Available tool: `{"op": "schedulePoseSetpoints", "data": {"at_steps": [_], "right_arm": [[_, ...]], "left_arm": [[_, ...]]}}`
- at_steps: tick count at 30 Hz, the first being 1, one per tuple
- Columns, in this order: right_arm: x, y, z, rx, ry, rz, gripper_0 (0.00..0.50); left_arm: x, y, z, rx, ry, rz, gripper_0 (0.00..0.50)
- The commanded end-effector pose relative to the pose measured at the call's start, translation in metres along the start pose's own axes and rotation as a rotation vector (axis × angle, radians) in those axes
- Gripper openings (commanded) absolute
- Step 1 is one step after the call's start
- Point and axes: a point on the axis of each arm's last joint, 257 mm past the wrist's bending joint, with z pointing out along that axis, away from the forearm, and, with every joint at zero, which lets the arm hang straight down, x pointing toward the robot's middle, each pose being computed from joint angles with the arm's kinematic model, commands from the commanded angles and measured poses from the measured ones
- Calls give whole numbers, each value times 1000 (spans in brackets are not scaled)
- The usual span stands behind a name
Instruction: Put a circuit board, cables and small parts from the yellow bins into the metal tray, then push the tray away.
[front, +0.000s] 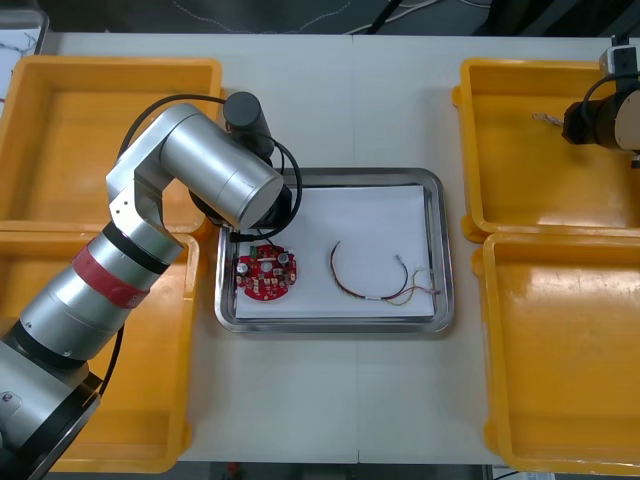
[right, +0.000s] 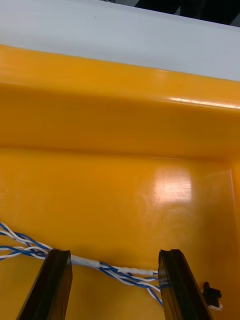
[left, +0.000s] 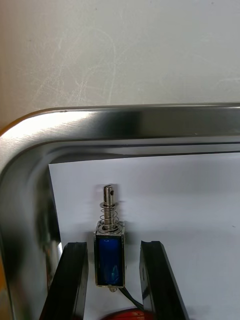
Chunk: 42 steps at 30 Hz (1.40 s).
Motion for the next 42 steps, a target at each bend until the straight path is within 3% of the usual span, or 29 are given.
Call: {"op": "schedulePoseSetpoints", "data": {"at_steps": [1,8,16,17,18,19,20,29,36,39,42], "right_arm": [[-36,13,-5,-31,-64,25,500],[-29,23,-2,-54,-53,68,500],[-27,34,0,-74,-52,95,484],[-27,34,0,-74,-52,95,354],[-26,35,0,-75,-51,97,271],[-29,35,0,-78,-54,99,76],[-27,37,0,-83,-53,105,0],[-29,40,-1,-98,-54,116,0],[-30,46,-6,-124,-15,127,0],[-25,49,-9,-140,16,137,0],[-20,50,-11,-150,42,139,0]], "left_arm": [[5,-20,-1,30,-8,94,319],[0,-14,-10,32,-2,77,361],[-5,-12,-35,67,20,54,424],[-6,-13,-40,72,23,50,427],[-6,-13,-41,75,27,44,428],[-7,-15,-47,87,32,41,430],[-8,-16,-51,97,39,34,432],[-27,-12,-92,140,47,-22,436],[-47,12,-121,132,47,-92,438],[-64,26,-130,138,14,-133,436],[-74,44,-133,117,-9,-166,435]]}}
